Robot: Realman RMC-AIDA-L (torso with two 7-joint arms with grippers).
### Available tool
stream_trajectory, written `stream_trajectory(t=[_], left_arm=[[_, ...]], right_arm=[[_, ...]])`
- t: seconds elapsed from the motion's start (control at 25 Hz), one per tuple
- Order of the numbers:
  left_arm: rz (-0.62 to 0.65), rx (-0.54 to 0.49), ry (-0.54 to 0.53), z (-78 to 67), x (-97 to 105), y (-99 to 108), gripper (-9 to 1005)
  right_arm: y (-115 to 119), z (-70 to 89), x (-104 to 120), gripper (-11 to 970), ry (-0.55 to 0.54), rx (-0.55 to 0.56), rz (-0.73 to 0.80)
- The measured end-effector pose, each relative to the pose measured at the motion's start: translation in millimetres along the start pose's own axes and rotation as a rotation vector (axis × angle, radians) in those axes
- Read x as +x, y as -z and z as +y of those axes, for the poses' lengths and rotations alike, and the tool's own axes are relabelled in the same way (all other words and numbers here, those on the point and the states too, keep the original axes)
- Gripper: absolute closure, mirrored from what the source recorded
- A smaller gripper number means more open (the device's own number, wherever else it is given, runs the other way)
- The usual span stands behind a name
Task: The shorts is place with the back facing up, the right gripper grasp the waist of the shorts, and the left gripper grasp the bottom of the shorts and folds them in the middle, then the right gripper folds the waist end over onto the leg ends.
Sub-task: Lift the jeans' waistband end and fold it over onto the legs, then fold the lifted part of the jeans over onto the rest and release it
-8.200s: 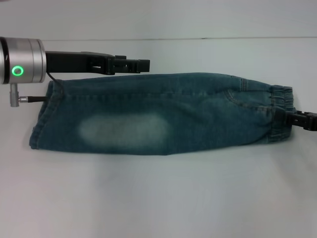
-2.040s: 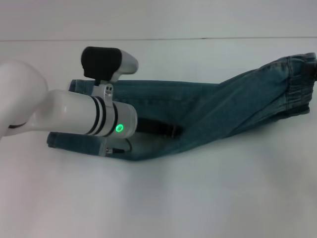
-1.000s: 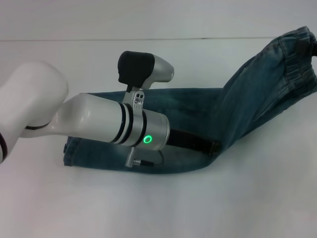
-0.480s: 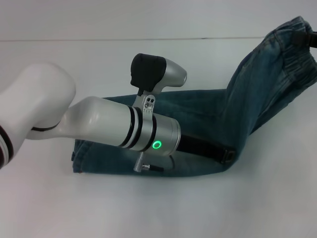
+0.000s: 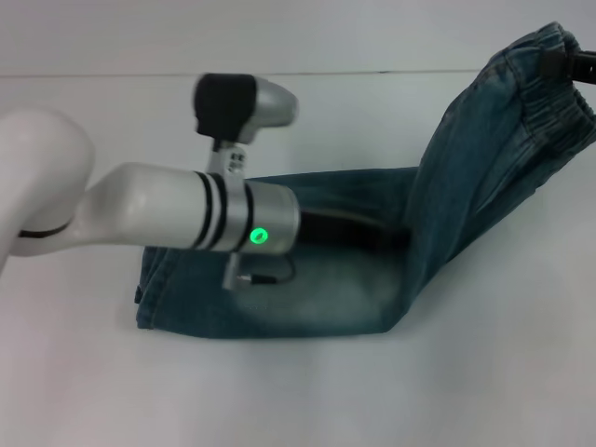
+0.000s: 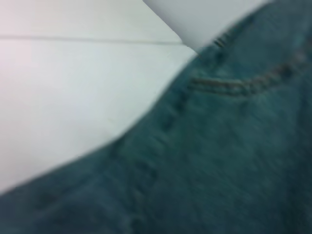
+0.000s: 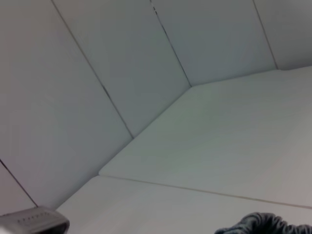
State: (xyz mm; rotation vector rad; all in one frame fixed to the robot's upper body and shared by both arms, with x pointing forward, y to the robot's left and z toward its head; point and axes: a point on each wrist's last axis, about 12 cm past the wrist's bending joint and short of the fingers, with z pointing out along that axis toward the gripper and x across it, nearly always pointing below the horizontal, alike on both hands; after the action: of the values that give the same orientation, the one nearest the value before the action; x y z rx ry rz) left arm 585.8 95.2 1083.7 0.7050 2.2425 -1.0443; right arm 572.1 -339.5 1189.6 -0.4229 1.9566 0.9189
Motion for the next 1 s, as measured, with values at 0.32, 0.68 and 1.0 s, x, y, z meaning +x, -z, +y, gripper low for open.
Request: stream_trajectory(t=[0.32, 0.68, 1.0], left_arm=[[-0.104, -0.151, 0.003, 29.3, -6.7, 18.8, 843], [-0.263, -0.341, 0.039, 65.9, -9.4, 60.9, 474], [-0.433, -0.511, 0.090, 96.2, 0.5, 117.2, 441]], right_arm=[[-9.2, 4.8, -6.2, 858, 0.006, -0.025, 0.002], [-48.1, 20.8, -15.4, 858, 0.032, -0.076, 0.055], [-94.3, 42.8, -21.1, 858, 0.061, -0.153, 0.128]])
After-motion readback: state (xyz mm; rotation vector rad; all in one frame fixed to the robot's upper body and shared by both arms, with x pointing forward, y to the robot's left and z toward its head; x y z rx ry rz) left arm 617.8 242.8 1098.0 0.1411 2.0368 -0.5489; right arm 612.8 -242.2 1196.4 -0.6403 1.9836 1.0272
